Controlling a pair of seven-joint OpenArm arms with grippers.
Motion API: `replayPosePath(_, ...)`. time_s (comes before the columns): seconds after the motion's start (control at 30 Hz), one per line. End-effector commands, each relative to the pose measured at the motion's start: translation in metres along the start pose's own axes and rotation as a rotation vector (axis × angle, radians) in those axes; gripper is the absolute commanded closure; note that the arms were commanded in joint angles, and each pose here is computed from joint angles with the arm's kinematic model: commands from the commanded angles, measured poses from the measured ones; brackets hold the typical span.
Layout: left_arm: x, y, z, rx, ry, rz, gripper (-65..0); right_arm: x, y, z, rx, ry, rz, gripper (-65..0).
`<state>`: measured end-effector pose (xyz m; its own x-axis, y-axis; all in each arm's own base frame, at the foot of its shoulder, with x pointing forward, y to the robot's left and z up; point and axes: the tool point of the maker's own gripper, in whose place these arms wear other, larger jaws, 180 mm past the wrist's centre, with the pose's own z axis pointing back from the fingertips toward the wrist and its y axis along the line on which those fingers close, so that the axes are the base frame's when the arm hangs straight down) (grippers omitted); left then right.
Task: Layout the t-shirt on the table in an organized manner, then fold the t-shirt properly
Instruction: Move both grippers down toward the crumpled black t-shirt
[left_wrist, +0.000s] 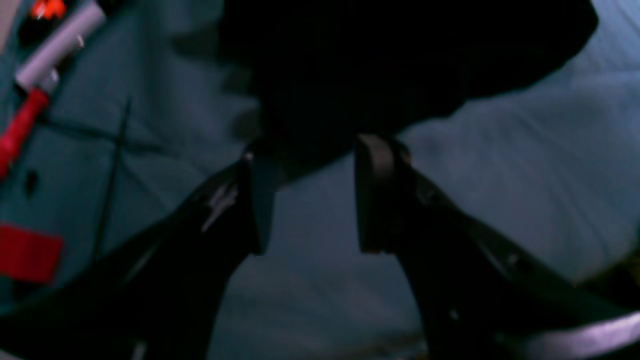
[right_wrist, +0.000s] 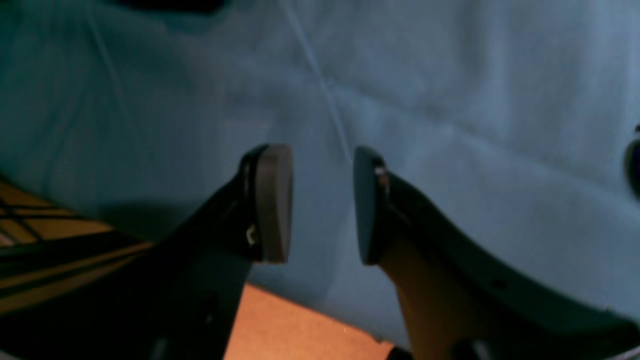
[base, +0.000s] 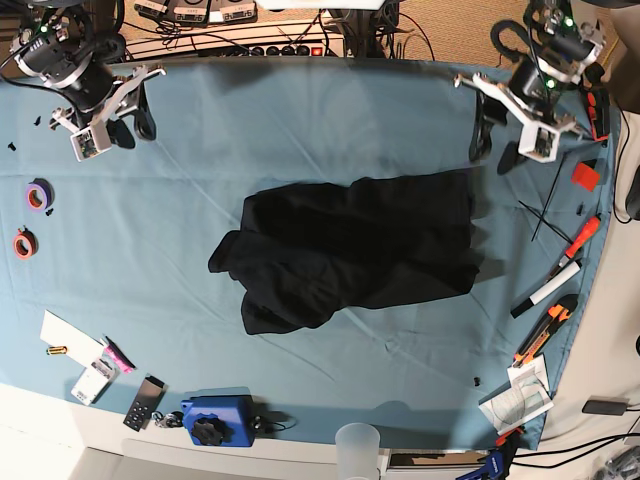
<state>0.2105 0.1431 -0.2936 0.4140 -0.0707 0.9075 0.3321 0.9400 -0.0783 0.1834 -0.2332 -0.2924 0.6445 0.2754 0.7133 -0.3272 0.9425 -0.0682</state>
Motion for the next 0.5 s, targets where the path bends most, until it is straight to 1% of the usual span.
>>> replayPosePath(0.0, 0.013, -0.001, -0.002, -0.02, -0.046, -0.022, -26.5, 0.014, -0.007, 0.001, -0.03, -0.048, 0.002, -21.1)
replayPosePath(0.07, 0.016, -0.005, -0.011, -0.041, -0.051, -0.028, -26.5, 0.023, -0.016, -0.004, -0.072, -0.072, -0.023, -21.1)
replayPosePath(0.13, 0.014, -0.007, -0.025, -0.041, -0.043, -0.02, -27.2, 0.03, -0.021, -0.014, -0.089, -0.09, -0.042, -21.1)
replayPosePath(0.17, 0.011, -0.007, -0.033, -0.026, -0.03, -0.035, -28.8, 0.032, -0.023, -0.02, -0.088, -0.092, -0.045, -21.1)
replayPosePath(0.23, 0.004, 0.0, -0.048, 0.034, -0.001, -0.065, -33.8, 0.033, -0.02, -0.036, -0.065, -0.086, -0.054, -21.1)
replayPosePath(0.3, -0.003, 0.014, -0.06, 0.116, 0.014, -0.018, -38.1, 0.033, -0.015, -0.053, -0.036, -0.077, -0.056, -21.1)
replayPosePath(0.37, -0.013, 0.024, -0.068, 0.172, 0.046, 0.031, -39.8, 0.035, -0.011, -0.069, -0.017, -0.075, -0.049, -21.1)
replayPosePath(0.4, -0.019, 0.025, -0.072, 0.176, 0.073, 0.059, -39.8, 0.036, -0.009, -0.076, -0.01, -0.074, -0.044, -21.1)
replayPosePath(0.47, -0.027, 0.021, -0.078, 0.152, 0.117, 0.126, -39.7, 0.04, -0.005, -0.089, 0.014, -0.075, -0.043, -21.1)
